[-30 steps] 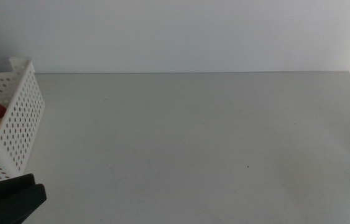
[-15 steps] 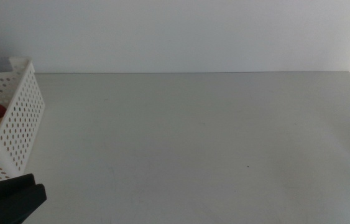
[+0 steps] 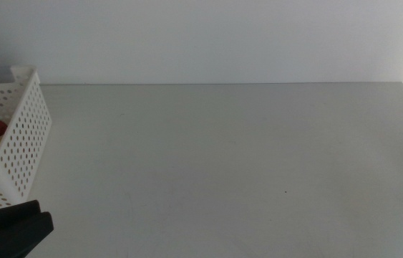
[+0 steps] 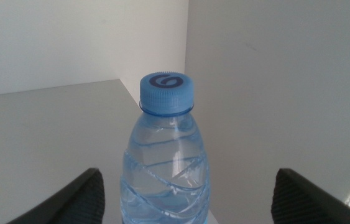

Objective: Use arms to grab the bottles and put them into the dustbin to the left of the table.

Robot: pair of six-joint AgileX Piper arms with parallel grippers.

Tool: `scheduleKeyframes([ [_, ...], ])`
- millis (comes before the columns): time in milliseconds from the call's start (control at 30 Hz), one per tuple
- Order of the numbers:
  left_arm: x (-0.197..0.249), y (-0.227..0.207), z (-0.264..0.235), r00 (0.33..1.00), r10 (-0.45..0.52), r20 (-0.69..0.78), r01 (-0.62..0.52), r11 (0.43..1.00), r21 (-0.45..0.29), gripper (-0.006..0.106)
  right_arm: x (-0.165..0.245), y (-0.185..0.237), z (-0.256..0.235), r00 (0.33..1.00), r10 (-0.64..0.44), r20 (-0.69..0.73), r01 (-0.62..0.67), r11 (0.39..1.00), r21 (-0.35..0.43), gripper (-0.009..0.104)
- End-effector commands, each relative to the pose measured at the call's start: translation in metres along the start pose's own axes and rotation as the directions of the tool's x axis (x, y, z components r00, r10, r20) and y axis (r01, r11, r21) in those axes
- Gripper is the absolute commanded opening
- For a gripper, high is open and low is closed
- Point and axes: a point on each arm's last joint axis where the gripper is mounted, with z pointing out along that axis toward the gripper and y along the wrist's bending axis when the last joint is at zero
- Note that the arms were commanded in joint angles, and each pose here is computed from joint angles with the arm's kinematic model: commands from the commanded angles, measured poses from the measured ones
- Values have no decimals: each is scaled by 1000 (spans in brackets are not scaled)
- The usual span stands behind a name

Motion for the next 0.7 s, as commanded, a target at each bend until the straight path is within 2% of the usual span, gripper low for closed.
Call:
scheduleKeyframes([
  [0, -16, 0, -2, 995, -11, 100, 12, 1000, -3, 18, -10, -2, 4, 992, -21, 123, 19, 1000, 21, 89],
  [667, -16, 0, -2, 995, -11, 100, 12, 1000, -3, 18, -5, 6, 62, 993, -40, 111, 41, 999, -5, 89],
])
